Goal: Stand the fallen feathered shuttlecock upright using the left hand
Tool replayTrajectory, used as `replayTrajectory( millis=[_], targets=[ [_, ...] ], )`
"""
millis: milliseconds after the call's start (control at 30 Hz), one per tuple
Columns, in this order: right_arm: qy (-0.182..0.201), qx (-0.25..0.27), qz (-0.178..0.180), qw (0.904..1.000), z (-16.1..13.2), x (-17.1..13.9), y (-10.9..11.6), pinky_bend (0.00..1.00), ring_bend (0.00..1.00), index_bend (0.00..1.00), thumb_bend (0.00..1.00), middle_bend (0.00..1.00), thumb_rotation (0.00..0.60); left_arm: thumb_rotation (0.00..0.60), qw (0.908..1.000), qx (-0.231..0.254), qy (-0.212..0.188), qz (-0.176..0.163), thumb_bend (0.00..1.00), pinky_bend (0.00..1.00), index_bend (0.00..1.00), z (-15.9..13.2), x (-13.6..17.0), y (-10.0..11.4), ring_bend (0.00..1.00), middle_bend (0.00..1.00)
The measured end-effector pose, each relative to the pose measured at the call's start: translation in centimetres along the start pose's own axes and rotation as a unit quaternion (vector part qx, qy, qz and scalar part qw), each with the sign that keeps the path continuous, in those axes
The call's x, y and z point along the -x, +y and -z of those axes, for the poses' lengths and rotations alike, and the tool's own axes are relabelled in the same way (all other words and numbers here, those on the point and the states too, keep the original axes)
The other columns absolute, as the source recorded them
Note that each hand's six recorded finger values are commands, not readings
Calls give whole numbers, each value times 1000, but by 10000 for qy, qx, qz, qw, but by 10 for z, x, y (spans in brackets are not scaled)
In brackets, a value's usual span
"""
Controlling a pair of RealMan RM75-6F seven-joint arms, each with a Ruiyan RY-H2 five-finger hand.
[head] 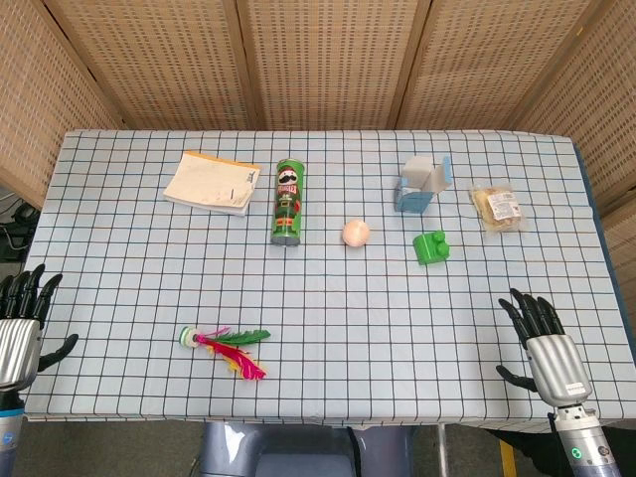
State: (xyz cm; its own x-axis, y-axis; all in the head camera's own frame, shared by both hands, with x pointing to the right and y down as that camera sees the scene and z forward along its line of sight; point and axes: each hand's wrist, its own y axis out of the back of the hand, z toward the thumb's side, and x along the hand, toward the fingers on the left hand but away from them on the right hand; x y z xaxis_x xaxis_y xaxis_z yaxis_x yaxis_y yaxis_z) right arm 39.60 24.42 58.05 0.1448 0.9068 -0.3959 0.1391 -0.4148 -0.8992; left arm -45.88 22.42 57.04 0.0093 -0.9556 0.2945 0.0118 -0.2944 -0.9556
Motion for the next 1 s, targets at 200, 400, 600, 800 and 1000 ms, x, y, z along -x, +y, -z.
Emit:
replayTrajectory(
  millis=[200,400,600,800,1000],
  targets=[
    [14,-19,-7,10000,-1,-1,0,82,0,108,63,0,600,600,10000,-8,0,11,198,0,92,0,-1,0,0,0],
    [21,-9,12,10000,-1,-2,1,81,0,107,63,0,600,600,10000,11,-24,15,198,0,92,-1,-1,0,0,0],
    [-37,-12,61,10000,1,0,3,69,0,107,62,0,600,600,10000,-16,-42,77,198,0,92,-2,-2,-3,0,0],
    [-69,-31,211,9997,2,0,8,57,0,107,63,0,600,600,9998,-66,-77,162,198,0,92,-3,-2,-5,0,0],
    [-92,-31,307,9995,3,-1,10,55,0,107,63,0,600,600,9997,-65,-98,195,198,0,92,-5,-1,-6,0,0]
  ],
)
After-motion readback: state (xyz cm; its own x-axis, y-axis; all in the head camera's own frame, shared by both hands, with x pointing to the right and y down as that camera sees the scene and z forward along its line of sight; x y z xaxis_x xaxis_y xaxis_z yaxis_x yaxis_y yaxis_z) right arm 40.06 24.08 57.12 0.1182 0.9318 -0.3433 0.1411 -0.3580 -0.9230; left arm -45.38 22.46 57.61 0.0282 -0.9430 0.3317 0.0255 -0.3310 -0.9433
